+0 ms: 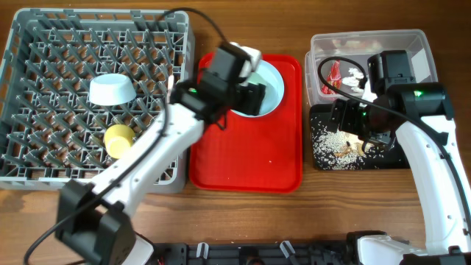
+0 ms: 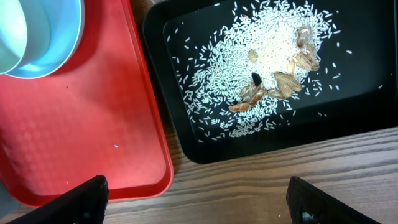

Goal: Sort waste into correct bins and load items into the dishwasher rack
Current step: 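Grasp the rim of the green bowl on the plate with the left gripper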

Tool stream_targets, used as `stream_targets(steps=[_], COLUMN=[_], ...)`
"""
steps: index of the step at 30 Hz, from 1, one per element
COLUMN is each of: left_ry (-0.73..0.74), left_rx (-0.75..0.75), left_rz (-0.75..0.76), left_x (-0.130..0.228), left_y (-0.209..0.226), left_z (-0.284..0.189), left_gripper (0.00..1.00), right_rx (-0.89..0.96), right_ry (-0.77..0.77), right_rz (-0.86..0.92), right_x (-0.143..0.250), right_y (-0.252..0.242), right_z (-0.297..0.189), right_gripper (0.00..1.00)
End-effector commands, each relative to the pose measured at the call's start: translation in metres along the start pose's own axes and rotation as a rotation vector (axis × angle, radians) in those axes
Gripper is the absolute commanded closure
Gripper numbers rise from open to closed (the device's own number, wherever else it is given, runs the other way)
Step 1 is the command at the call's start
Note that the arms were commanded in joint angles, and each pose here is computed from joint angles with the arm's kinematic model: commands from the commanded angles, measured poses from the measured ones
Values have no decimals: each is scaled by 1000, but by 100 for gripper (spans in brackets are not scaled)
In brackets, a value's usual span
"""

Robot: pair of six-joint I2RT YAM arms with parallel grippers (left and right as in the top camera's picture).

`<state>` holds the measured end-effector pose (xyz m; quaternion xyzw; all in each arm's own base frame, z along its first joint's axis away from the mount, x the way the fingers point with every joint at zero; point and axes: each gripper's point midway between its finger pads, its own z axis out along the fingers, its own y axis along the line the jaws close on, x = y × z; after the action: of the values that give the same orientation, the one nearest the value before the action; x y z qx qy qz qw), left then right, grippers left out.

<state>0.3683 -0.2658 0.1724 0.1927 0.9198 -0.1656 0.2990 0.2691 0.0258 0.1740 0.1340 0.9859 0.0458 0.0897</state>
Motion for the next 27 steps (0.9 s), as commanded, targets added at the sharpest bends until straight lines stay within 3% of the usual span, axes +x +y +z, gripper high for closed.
stream_targets(steps=[1,9,11,13,19,27], left_ry=[-22,84,123,144,143,48], left_rx=[-66,-86,-95,-100,-123,-94], left_rz=[44,48,47,47,48,43], left_x=[-2,37,50,57,58,22], left_y=[-3,7,12,14,18,4], left_z=[38,116,129,134,134,87], left_gripper=[25,29,34,45,96,96], right_rx=[8,8,8,8,8,11], right_ry=[-11,-11,-10,-10,3,8], right_rz=[5,5,5,6,6,6], right_x=[-1,-1,-1,0,3,4], right_y=[-2,-2,-2,-2,-3,-3], right_z=[-2,-2,-2,-2,-2,-2], right_gripper=[8,7,7,7,7,7])
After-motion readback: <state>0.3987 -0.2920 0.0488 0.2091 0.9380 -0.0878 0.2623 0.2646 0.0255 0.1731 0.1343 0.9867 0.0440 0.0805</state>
